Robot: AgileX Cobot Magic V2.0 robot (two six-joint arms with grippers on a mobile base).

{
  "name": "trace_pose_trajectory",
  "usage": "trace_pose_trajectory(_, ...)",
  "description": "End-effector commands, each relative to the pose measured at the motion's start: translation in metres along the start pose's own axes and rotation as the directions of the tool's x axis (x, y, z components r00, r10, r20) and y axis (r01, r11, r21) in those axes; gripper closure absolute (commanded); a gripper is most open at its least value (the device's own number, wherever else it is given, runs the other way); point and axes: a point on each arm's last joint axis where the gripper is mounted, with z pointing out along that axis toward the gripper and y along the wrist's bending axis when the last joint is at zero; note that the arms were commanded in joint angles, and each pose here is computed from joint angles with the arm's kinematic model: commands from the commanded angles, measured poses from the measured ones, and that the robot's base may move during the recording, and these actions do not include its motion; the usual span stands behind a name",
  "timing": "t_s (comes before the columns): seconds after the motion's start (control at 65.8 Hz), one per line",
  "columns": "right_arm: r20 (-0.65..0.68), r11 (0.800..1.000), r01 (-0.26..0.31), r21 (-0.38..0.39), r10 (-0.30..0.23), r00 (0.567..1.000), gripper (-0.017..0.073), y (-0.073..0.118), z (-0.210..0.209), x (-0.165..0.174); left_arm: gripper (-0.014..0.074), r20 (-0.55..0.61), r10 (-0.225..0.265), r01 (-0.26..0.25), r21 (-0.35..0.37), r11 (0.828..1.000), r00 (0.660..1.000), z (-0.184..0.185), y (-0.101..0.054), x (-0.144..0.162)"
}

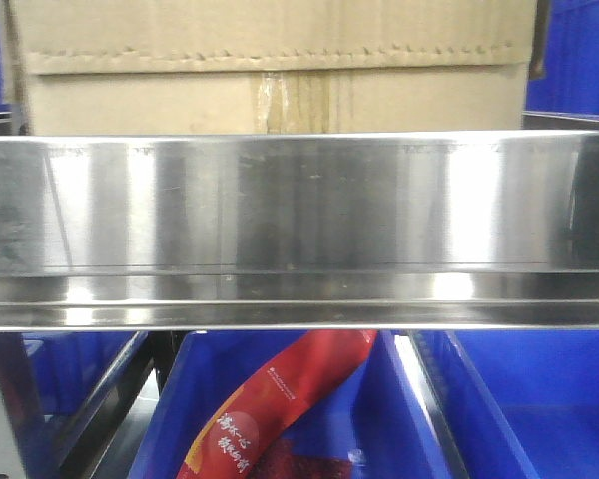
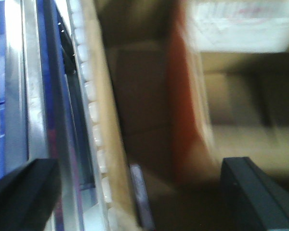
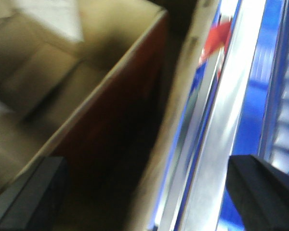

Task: Stack two boxes on right shelf middle
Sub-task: 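Lower the boxes onto the middle shelf rollers and open both grippers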

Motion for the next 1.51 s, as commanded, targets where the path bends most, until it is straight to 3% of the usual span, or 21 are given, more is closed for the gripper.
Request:
trace_pose_trajectory(0.0,0.059,1.0,0.014,0.005,-0.014,0.998,0.0014,0.003,-0.021,-0.004,0.0099,0.07,-0.003,0.002,0.018,1.0,0.998,-0.026,0.0,0.0)
trace_pose_trajectory(0.167,0.152,1.0,0.029,0.009,-0.03,0.988,0.0201,0.009,-0.062,0.001,0.0099,0.166,-0.012,0.007,0.029,1.0,0.986,-0.072,0.004,0.007)
trace_pose_trajectory(0.182,0.165,0.999,0.031,0.011,-0.033,0.986,0.0267,0.01,-0.069,0.004,0.0099,0.182,-0.014,0.008,0.03,1.0,0.983,-0.079,0.005,0.009)
trace_pose_trajectory(0.304,0.233,0.999,0.04,0.016,-0.043,0.972,0.0543,0.015,-0.099,0.014,0.0099,0.209,-0.017,0.01,0.034,0.999,0.978,-0.104,0.009,0.027)
trace_pose_trajectory(0.411,0.277,0.999,0.041,0.024,-0.046,0.96,0.0729,0.017,-0.114,0.029,0.0111,0.172,-0.013,0.008,0.029,1.0,0.985,-0.109,0.013,0.054)
trace_pose_trajectory(0.563,0.314,0.998,0.038,0.05,-0.052,0.948,0.0715,0.015,-0.122,0.061,0.0281,0.182,-0.006,0.0,0.032,0.999,0.983,-0.102,0.016,0.099)
trace_pose_trajectory(0.684,0.368,0.994,0.076,0.075,-0.099,0.925,0.0715,0.014,-0.12,0.095,0.0533,0.244,-0.003,-0.008,0.042,0.999,0.97,-0.097,0.02,0.136)
trace_pose_trajectory(0.775,0.407,0.994,0.074,0.086,-0.103,0.908,0.0715,0.012,-0.113,0.126,0.0706,0.297,-0.003,-0.012,0.051,0.999,0.955,-0.094,0.022,0.165)
trace_pose_trajectory(1.004,0.467,0.987,0.099,0.126,-0.147,0.872,0.0715,0.005,-0.085,0.216,0.0704,0.484,-0.004,-0.029,0.06,0.998,0.875,-0.1,0.029,0.229)
trace_pose_trajectory(1.232,0.617,0.984,0.084,0.154,-0.162,0.77,0.0715,0.001,-0.076,0.28,0.0704,0.651,0.005,-0.049,0.05,0.998,0.759,-0.104,0.035,0.276)
trace_pose_trajectory(1.308,0.657,0.984,0.08,0.16,-0.167,0.735,0.0715,0.001,-0.075,0.293,0.0704,0.669,0.004,-0.051,0.05,0.997,0.744,-0.102,0.036,0.286)
trace_pose_trajectory(1.49,0.683,0.983,0.078,0.164,-0.17,0.711,0.0715,0.0,-0.075,0.302,0.0704,0.692,0.0,-0.051,0.052,0.997,0.722,-0.104,0.037,0.293)
